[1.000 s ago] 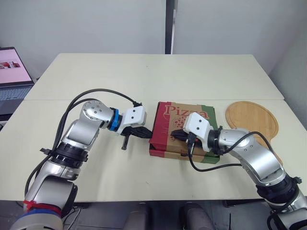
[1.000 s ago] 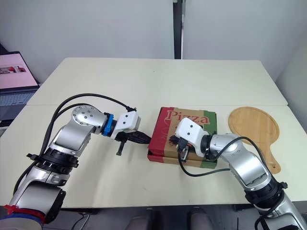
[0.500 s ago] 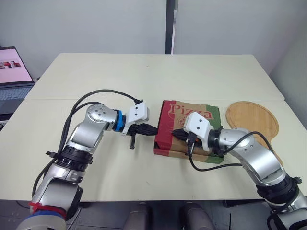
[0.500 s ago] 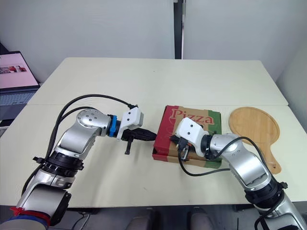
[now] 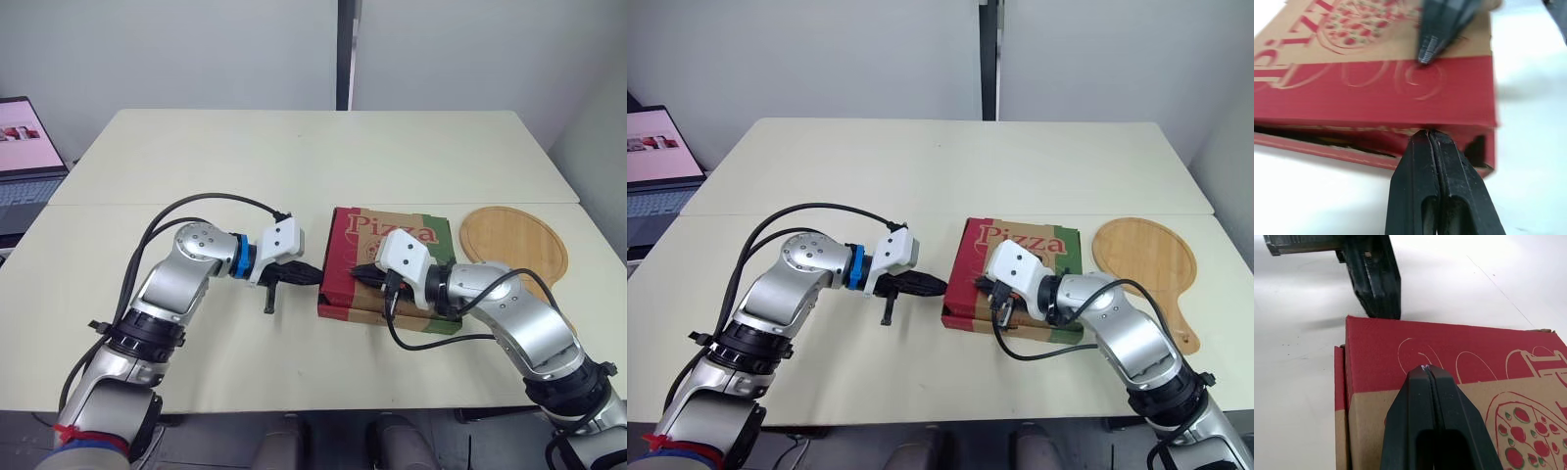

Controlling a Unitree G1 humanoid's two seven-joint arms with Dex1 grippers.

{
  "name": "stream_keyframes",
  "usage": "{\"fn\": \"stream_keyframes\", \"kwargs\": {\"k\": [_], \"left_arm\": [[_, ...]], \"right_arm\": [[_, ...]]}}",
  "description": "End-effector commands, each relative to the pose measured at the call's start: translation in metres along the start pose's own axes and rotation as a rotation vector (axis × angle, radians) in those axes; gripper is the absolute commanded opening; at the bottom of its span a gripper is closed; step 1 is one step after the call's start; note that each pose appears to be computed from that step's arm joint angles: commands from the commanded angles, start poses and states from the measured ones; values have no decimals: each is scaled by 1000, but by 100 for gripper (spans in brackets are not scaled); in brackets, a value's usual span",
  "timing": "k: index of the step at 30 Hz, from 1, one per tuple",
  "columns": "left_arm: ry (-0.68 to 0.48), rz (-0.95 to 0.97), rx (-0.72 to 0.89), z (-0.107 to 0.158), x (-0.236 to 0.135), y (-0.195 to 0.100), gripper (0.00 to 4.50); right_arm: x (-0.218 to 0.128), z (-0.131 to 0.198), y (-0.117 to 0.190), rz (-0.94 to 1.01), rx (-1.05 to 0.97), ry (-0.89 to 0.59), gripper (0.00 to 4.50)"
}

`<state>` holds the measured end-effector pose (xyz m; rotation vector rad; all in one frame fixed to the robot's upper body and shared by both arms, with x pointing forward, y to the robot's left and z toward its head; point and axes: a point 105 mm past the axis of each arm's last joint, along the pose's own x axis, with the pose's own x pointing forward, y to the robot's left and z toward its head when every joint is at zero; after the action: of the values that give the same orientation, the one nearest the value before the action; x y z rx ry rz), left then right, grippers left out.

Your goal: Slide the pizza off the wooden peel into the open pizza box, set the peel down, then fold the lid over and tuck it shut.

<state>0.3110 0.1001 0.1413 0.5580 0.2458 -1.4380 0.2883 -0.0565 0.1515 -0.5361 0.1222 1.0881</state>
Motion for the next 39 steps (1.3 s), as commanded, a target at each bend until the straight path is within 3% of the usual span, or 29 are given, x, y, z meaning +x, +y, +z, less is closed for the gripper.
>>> {"fn": "stream_keyframes", "kwargs": {"k": [1, 7, 11, 22, 32, 39], "left_arm": [[9, -35, 88, 10, 5, -6, 0], [9, -33, 90, 10, 5, -6, 0], [41, 13, 52, 2, -17, 3, 0], [-3, 11, 57, 19, -20, 8, 0], [30, 8, 47, 4, -16, -1, 0], [52, 42, 14, -14, -13, -5, 0]], "right_arm": [[-2, 8, 1, -1, -26, -21, 4], [-1, 7, 0, -2, -27, -19, 4], [-2, 2, -1, -15, -23, -10, 4], [-12, -30, 12, -41, 26, 62, 4], [-50, -68, 3, -128, 79, 185, 4], [-58, -77, -2, -134, 61, 213, 4]]}}
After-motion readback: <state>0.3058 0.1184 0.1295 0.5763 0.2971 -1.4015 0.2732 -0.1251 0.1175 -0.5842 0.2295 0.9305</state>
